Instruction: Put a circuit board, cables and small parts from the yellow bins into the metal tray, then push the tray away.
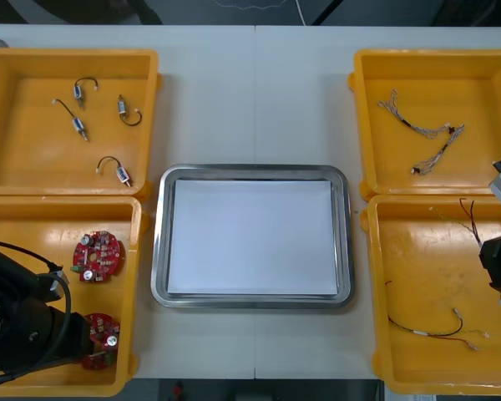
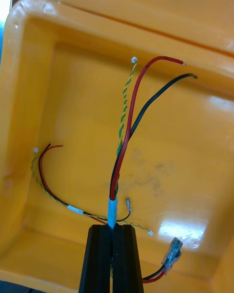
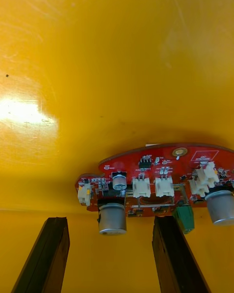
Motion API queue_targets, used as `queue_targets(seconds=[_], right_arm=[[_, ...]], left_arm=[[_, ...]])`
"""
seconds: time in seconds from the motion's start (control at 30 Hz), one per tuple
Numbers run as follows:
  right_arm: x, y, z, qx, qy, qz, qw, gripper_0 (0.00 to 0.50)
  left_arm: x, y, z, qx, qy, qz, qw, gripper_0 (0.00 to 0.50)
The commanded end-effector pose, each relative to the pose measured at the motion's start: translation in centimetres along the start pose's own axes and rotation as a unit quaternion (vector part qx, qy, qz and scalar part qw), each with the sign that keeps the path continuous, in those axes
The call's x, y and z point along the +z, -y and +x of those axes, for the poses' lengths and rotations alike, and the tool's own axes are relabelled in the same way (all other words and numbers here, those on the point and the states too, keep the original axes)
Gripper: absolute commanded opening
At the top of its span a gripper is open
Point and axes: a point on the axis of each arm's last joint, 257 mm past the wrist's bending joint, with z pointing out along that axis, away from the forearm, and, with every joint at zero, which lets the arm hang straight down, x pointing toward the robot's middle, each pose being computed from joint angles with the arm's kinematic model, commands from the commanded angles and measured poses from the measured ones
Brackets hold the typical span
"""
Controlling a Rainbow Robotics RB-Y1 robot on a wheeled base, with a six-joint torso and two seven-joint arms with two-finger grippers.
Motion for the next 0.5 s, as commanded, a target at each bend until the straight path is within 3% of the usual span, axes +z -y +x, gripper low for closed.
queue_targets(seconds=[0.03,0.27,0.5], right_arm=[[-2.3,1.7,-2.0,-0.066,0.017,0.041,0.997,0.000],[-3.4,2.4,-2.7,-0.106,0.006,0.057,0.993,0.000],[-4.2,0.8,-3.2,-0.147,0.001,0.033,0.989,0.000]], left_arm=[[-0.4,-1.0,-0.9,-0.020,0.013,-0.017,0.9996,0.500],[-0.1,-0.8,-0.8,-0.020,0.015,-0.015,0.9996,0.500],[0.3,-0.7,-0.5,-0.017,0.015,-0.015,0.9996,0.500]])
